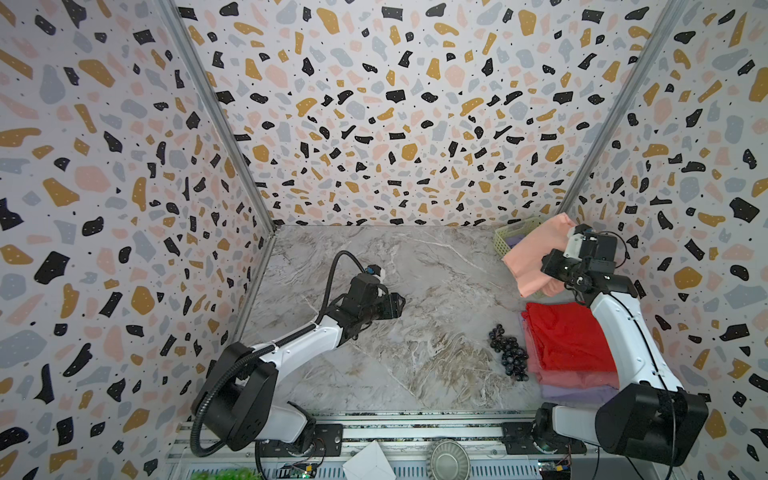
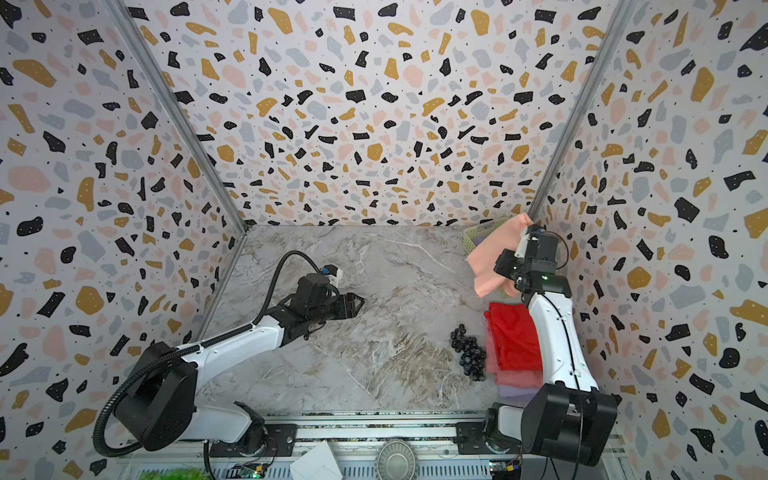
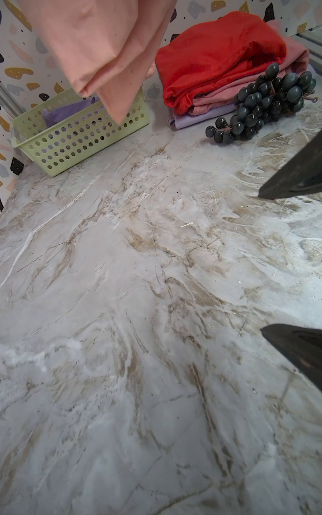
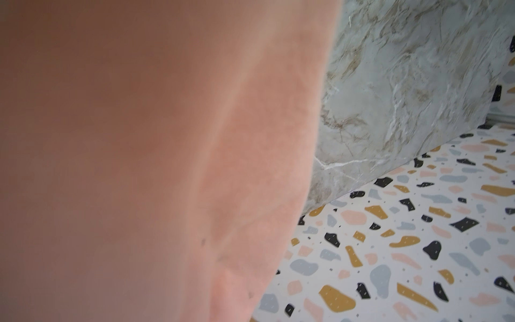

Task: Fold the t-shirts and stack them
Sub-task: 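Carry the peach square with the right gripper onto the red shirt stack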

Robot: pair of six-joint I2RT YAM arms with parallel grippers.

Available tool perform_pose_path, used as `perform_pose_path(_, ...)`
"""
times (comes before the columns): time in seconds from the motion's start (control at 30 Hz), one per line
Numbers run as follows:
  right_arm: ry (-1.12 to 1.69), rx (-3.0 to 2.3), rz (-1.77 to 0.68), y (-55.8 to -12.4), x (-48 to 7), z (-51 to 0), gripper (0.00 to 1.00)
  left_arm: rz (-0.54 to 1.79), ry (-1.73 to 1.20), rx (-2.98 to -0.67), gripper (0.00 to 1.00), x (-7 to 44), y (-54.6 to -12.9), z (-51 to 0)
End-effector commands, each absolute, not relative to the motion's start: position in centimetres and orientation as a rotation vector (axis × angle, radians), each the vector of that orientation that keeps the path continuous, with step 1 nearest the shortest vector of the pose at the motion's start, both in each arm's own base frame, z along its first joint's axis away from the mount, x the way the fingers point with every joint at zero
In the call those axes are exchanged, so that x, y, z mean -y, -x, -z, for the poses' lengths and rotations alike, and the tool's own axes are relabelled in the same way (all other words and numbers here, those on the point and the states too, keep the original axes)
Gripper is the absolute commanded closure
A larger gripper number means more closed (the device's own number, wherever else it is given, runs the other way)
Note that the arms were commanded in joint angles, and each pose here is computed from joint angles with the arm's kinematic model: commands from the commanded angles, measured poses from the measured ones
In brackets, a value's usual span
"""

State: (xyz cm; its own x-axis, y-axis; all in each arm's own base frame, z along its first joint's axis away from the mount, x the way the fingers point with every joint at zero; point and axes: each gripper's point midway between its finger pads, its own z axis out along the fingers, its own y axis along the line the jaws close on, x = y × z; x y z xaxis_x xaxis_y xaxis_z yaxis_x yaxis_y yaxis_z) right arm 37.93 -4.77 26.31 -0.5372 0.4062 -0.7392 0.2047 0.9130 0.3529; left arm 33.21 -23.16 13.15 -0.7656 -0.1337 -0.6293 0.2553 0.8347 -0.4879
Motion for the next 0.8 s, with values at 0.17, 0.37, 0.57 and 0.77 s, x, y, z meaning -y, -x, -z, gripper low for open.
perform_pose_path(0.17, -0.612, -2.049, -0.270, -33.6, 10.7, -28.1, 0.92, 0.825, -0.117, -2.264, 0.29, 23.7, -34.1, -14.4)
perform_pose_path(0.37, -0.695, -2.122, -0.284, -31.7, 11.1, -25.2, 0.92, 0.854, -0.135, -2.267, 0.29, 24.2, -34.3, -14.3)
perform_pose_path(0.57, -0.734, -2.152, -0.362, -30.1, 10.6, -22.8, 0.92, 0.855, -0.123, -2.242, 0.29, 24.0, -34.5, -15.0)
perform_pose_path(0.77, -0.818, -2.241, -0.392, -27.2, 9.0, -19.4, 0.62, 0.849, -0.116, -2.242, 0.29, 23.6, -34.6, -14.9)
